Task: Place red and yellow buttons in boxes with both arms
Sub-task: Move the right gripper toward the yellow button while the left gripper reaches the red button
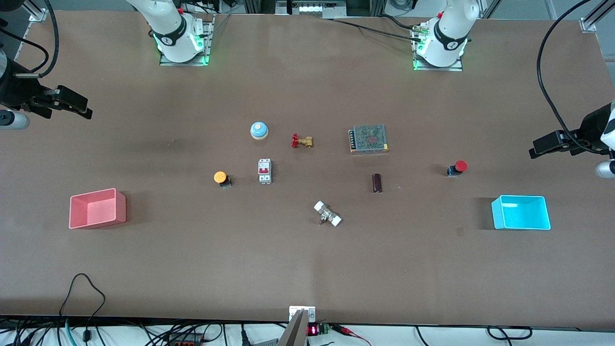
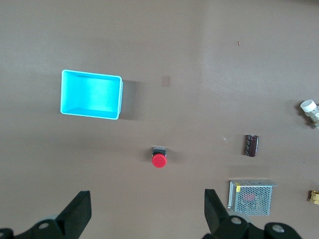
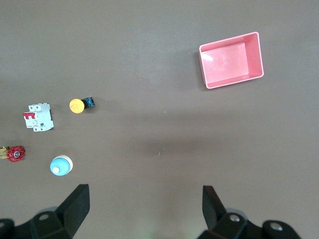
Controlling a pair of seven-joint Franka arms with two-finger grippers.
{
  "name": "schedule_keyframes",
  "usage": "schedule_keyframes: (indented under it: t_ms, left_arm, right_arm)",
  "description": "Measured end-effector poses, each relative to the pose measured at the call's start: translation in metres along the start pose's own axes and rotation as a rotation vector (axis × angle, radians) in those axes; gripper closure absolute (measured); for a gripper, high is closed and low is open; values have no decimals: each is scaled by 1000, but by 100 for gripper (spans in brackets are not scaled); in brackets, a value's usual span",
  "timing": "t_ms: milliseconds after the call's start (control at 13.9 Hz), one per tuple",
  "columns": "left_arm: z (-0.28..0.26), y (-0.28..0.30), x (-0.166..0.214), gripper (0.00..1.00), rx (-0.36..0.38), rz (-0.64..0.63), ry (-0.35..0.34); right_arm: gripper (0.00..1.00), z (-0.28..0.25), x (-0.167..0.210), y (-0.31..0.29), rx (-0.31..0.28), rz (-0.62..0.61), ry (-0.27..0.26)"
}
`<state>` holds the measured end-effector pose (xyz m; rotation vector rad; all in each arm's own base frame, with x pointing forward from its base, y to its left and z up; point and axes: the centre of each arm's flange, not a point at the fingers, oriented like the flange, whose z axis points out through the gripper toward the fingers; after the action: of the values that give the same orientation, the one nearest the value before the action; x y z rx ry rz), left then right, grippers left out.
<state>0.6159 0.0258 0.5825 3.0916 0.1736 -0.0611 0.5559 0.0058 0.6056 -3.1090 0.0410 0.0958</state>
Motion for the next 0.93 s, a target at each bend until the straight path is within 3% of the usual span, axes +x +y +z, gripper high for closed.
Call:
schedule_keyframes:
  t_ms: [503, 935]
  left_arm:
    - [11, -3, 2, 0, 0, -8, -22]
    - [114, -16, 34, 0, 2, -29, -192]
  right_arm:
    - [0, 8, 6, 0, 0, 7, 5]
    - [0, 103, 57, -37, -16, -54, -76]
